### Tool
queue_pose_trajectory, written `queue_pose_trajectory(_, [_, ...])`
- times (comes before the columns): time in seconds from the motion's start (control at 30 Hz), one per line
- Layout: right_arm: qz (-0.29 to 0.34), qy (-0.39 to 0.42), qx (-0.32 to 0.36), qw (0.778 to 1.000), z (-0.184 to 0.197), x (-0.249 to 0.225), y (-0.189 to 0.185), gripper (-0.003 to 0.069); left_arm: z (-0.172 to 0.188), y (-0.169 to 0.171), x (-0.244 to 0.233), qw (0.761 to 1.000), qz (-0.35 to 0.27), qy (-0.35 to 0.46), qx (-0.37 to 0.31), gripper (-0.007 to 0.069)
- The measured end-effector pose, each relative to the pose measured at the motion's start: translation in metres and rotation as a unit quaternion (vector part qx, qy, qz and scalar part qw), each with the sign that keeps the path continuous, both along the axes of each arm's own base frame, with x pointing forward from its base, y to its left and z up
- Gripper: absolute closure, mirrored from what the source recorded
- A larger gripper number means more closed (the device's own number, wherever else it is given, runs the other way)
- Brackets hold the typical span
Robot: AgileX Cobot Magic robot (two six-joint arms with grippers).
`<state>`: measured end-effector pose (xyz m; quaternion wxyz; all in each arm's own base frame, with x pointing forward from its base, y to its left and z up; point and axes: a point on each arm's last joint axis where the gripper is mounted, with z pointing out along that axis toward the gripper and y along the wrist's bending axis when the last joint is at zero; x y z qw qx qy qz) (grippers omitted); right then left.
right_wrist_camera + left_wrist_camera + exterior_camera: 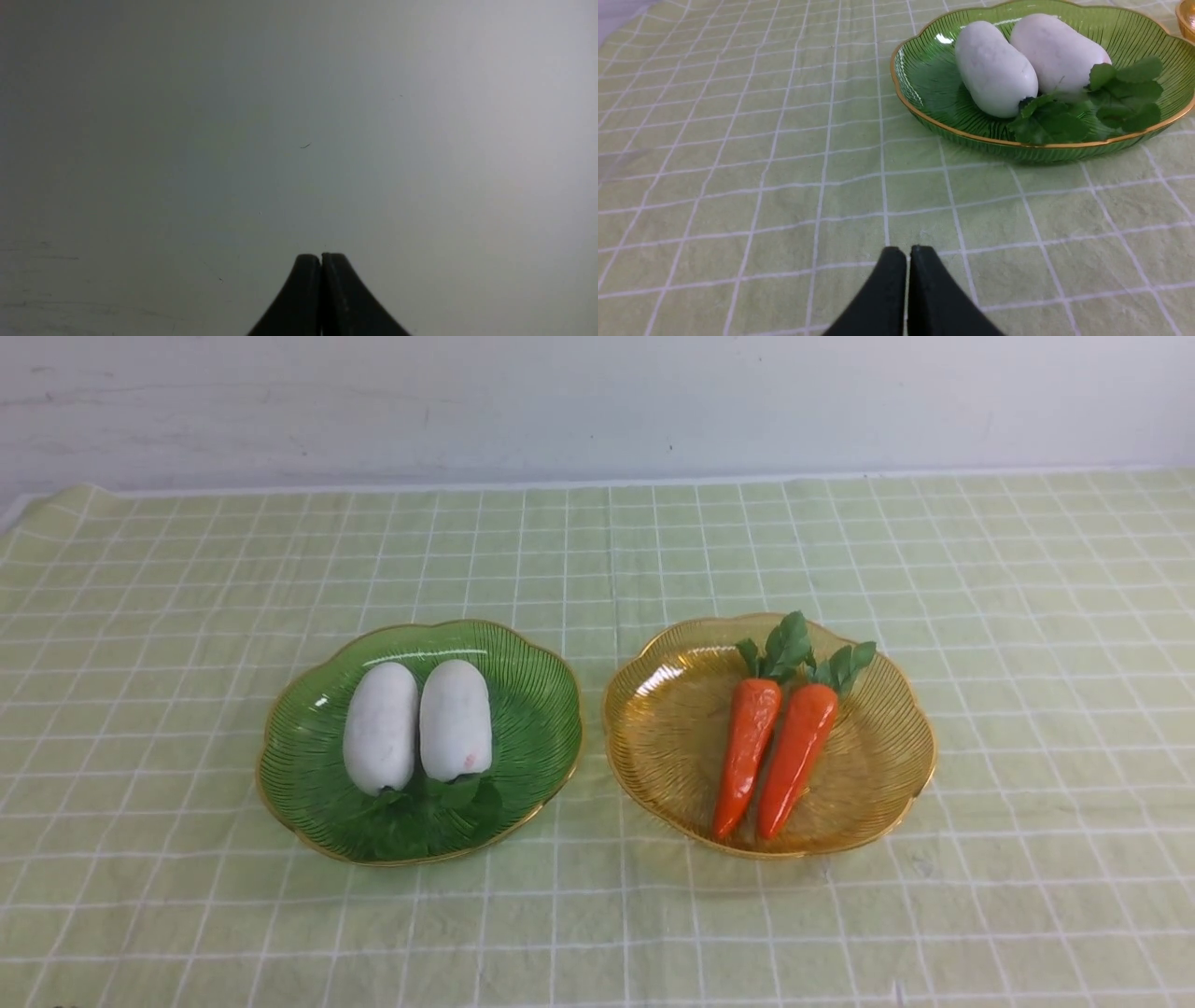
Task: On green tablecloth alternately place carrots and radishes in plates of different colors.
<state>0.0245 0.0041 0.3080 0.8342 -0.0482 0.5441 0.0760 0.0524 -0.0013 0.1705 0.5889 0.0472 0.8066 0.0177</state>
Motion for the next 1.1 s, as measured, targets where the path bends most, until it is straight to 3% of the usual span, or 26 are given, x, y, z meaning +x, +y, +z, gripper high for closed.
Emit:
queue_pose_trajectory(0.6, [0.0, 0.0, -0.001, 1.0, 0.0, 0.0, 0.0, 0.0673, 0.0, 0.0, 0.0, 1.0, 0.0, 0.0, -0.001, 0.0633])
queue_pose_trajectory(0.7, [-0.01, 0.001, -0.028, 1.0, -0.001, 0.0, 0.0, 0.0673, 0.0, 0.0, 0.0, 1.0, 0.0, 0.0, -0.001, 0.0633])
queue_pose_trajectory(0.87, [-0.048, 0.111, -0.125, 0.985, -0.031, 0.01, 0.001, 0.0673, 0.0, 0.0, 0.0, 1.0, 0.0, 0.0, -0.001, 0.0633])
queue_pose_trajectory(1.1, [-0.099, 0.274, -0.126, 0.948, -0.105, 0.027, -0.004, 0.0673, 0.0, 0.0, 0.0, 1.0, 0.0, 0.0, -0.001, 0.0633])
